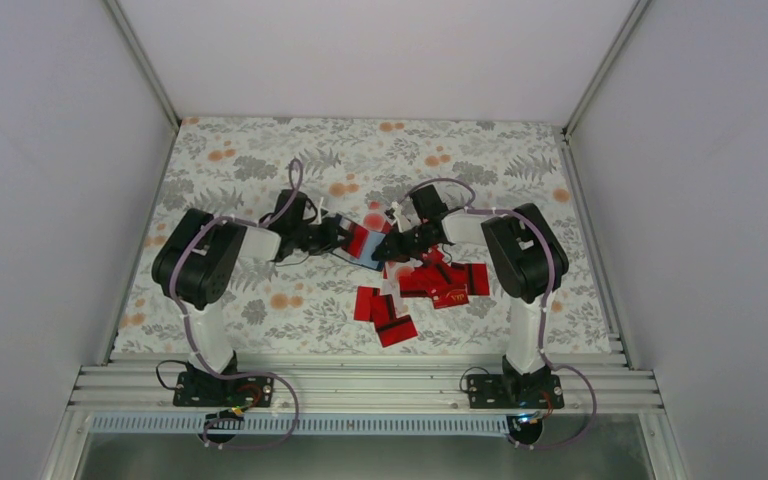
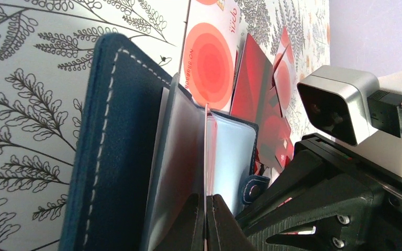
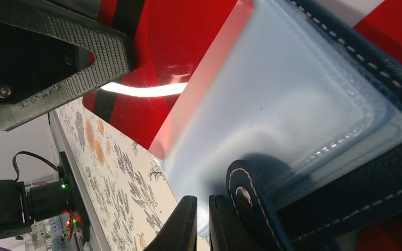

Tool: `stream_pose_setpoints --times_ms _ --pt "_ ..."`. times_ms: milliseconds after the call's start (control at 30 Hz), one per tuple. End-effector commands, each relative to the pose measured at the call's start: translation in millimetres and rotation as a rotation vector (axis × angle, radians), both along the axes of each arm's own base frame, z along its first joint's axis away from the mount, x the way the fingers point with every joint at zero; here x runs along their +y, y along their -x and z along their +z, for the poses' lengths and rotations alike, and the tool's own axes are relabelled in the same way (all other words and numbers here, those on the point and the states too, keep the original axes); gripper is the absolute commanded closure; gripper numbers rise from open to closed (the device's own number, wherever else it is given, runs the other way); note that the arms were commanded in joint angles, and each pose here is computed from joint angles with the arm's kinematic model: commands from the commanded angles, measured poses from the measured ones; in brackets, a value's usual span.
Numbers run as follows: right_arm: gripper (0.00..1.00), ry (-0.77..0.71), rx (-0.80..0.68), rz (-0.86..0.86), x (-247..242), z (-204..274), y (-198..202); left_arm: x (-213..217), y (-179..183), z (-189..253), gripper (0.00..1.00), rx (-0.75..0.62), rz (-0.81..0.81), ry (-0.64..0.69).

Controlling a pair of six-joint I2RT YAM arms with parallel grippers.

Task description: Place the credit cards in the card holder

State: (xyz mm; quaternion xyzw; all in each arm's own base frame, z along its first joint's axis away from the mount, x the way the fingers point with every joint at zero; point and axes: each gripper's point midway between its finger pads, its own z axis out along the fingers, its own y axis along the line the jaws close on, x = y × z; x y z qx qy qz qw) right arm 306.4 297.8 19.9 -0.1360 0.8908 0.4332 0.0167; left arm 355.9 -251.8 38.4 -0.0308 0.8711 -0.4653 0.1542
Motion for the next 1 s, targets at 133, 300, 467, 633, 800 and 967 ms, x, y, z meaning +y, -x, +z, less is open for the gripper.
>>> stream_pose_setpoints --times_ms 133,300,467,633,800,967 --pt "0.91 0.126 0.103 -0.006 -18.1 -32.4 21.0 -10.1 10.1 -13.3 0.98 0.009 -0.036 -0.023" --pt "0.85 0.105 0.058 0.006 -12.1 -9.4 8.6 -12.1 8.1 -18.7 0.98 0.025 -0.042 -0.057" --pt "0.67 0.099 0.008 0.009 -9.5 19.0 -1.1 -12.0 2.2 -16.6 0.98 0.032 -0.039 -0.089" --pt "0.64 0.129 0.006 -0.033 -21.3 24.3 11.1 -10.9 0.9 -14.0 0.98 0.031 -0.041 -0.106" --pt "0.65 0.184 0.012 -0.095 -34.7 13.1 17.2 -11.7 4.0 -15.8 0.98 0.036 -0.052 -0.103" --pt "0.7 0.218 0.014 -0.135 -39.6 0.7 14.3 -15.3 4.5 -16.1 0.98 0.038 -0.062 -0.094"
